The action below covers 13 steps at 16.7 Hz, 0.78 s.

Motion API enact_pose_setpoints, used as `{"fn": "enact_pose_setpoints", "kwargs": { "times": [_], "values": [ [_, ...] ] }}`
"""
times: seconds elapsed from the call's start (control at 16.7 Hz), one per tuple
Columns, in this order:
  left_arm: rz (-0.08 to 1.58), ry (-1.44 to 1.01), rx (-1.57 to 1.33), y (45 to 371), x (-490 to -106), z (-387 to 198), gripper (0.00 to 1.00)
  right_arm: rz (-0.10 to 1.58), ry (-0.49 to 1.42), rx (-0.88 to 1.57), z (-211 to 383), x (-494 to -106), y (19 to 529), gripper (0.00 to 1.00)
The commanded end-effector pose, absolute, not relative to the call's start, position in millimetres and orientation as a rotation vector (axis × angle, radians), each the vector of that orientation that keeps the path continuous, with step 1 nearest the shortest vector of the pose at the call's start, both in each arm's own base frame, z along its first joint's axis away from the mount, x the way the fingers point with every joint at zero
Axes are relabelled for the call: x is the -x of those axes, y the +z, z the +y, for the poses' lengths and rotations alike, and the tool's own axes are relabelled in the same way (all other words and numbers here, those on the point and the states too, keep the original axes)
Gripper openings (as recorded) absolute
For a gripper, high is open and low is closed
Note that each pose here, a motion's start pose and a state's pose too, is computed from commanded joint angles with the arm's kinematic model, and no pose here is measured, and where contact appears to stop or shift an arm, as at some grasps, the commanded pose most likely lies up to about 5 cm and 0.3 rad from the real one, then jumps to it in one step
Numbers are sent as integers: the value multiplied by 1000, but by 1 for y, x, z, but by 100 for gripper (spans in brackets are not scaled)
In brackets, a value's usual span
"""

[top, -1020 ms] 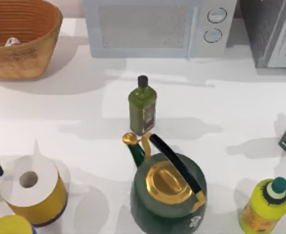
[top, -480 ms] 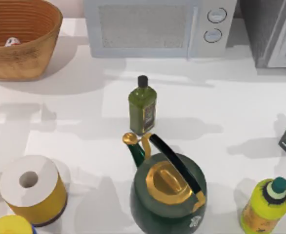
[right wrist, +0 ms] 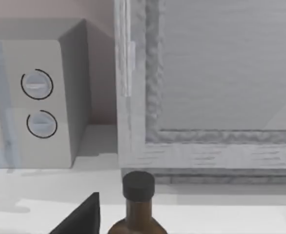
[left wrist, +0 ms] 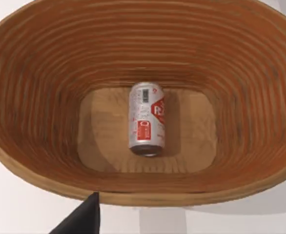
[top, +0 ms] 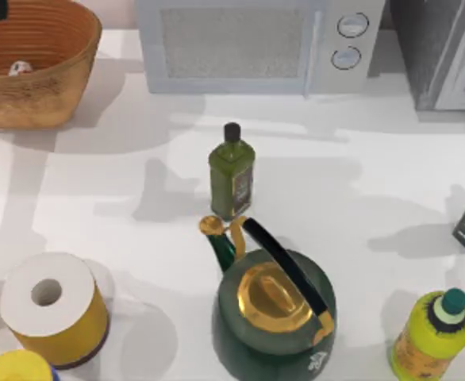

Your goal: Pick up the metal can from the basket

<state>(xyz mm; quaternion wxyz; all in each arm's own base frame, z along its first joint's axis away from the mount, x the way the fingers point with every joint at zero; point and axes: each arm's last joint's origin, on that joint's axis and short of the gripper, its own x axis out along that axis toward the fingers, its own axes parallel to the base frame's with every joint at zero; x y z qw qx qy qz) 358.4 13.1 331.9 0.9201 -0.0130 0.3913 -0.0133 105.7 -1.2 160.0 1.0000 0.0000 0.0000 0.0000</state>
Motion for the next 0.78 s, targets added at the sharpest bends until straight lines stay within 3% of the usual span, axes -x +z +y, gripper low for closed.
{"fn": "enact_pose_setpoints", "kwargs": {
  "times": [0.36,0.6,0.78],
  "values": [
    [1092,-38,29,260,-471,26,100,0,0,0,-1,-106,160,100],
    [1220,-45,30,208,-508,32,100,0,0,0,-1,-106,160,100],
    [1262,-49,31,188,-518,35,100,0,0,0,-1,-106,160,100]
  ]
}}
